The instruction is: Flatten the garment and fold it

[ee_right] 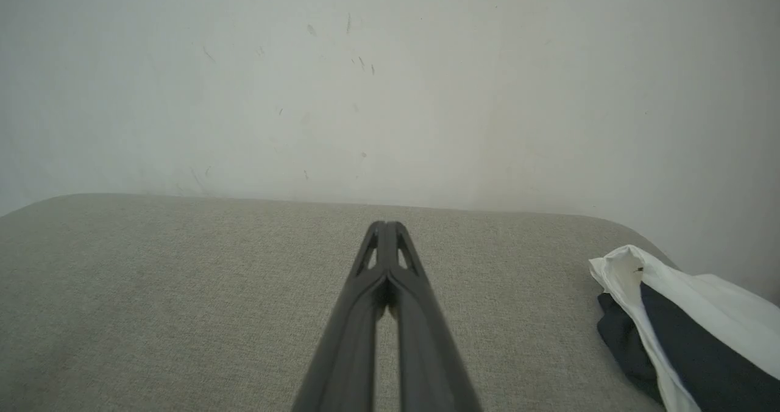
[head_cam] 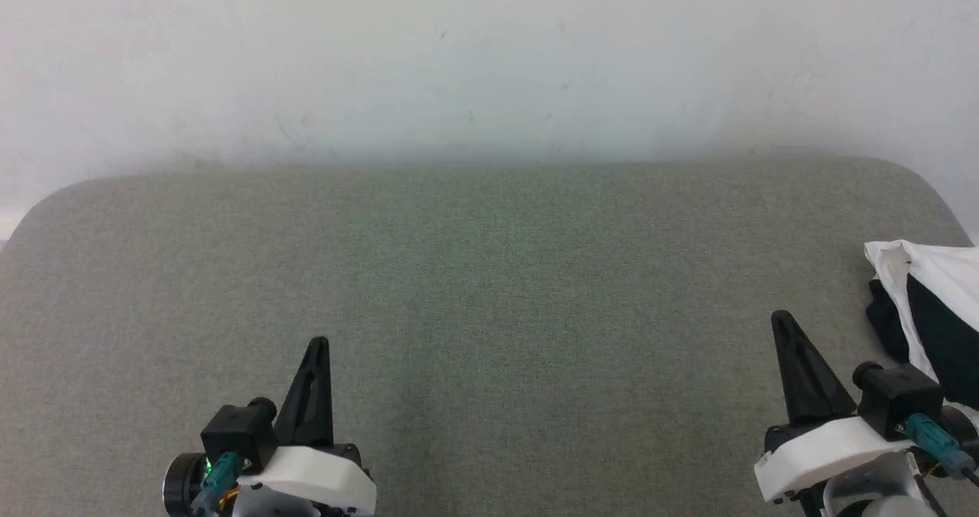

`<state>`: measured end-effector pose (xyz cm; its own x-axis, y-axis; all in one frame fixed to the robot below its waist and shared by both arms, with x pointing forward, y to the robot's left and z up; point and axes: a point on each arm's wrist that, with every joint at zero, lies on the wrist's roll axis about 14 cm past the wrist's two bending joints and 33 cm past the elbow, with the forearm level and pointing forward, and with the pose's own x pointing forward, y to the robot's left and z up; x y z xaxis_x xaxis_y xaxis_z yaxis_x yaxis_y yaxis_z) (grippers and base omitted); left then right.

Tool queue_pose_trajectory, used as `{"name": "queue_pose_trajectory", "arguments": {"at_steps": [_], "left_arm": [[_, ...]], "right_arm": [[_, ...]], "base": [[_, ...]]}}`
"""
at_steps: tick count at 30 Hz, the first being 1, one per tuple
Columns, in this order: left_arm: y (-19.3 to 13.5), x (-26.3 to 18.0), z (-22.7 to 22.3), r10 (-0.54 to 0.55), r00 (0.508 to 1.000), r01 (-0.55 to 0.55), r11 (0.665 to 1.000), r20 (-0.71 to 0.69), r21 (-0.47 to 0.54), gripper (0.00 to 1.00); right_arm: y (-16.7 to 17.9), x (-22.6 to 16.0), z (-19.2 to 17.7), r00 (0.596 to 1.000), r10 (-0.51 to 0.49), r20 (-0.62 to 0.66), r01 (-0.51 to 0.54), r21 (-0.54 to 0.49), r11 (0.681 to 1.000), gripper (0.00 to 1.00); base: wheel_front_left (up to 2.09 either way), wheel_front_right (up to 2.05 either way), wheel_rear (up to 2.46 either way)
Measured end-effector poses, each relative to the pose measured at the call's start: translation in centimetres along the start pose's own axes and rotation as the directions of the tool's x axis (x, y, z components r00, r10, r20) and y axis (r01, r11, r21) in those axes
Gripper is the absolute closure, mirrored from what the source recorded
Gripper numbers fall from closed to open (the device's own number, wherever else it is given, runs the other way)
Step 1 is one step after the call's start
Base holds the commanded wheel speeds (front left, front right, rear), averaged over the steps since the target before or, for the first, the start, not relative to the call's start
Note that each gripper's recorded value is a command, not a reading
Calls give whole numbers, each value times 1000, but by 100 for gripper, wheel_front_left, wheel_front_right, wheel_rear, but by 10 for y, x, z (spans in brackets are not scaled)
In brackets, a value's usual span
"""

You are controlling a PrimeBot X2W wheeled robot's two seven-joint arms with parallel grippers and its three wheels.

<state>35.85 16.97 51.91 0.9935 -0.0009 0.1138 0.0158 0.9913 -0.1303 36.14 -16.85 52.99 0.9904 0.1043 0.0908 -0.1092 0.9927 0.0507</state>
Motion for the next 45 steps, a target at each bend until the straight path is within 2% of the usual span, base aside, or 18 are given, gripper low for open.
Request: {"name": "queue_pose_trajectory", "arguments": {"at_steps": [45], "left_arm": [[0, 6, 1, -5, 999, 7, 999, -41, 52, 100]], "right_arm": [[1, 2, -5, 999, 6, -43, -7, -29, 1000, 100]], "base": [[0, 0, 0]]}}
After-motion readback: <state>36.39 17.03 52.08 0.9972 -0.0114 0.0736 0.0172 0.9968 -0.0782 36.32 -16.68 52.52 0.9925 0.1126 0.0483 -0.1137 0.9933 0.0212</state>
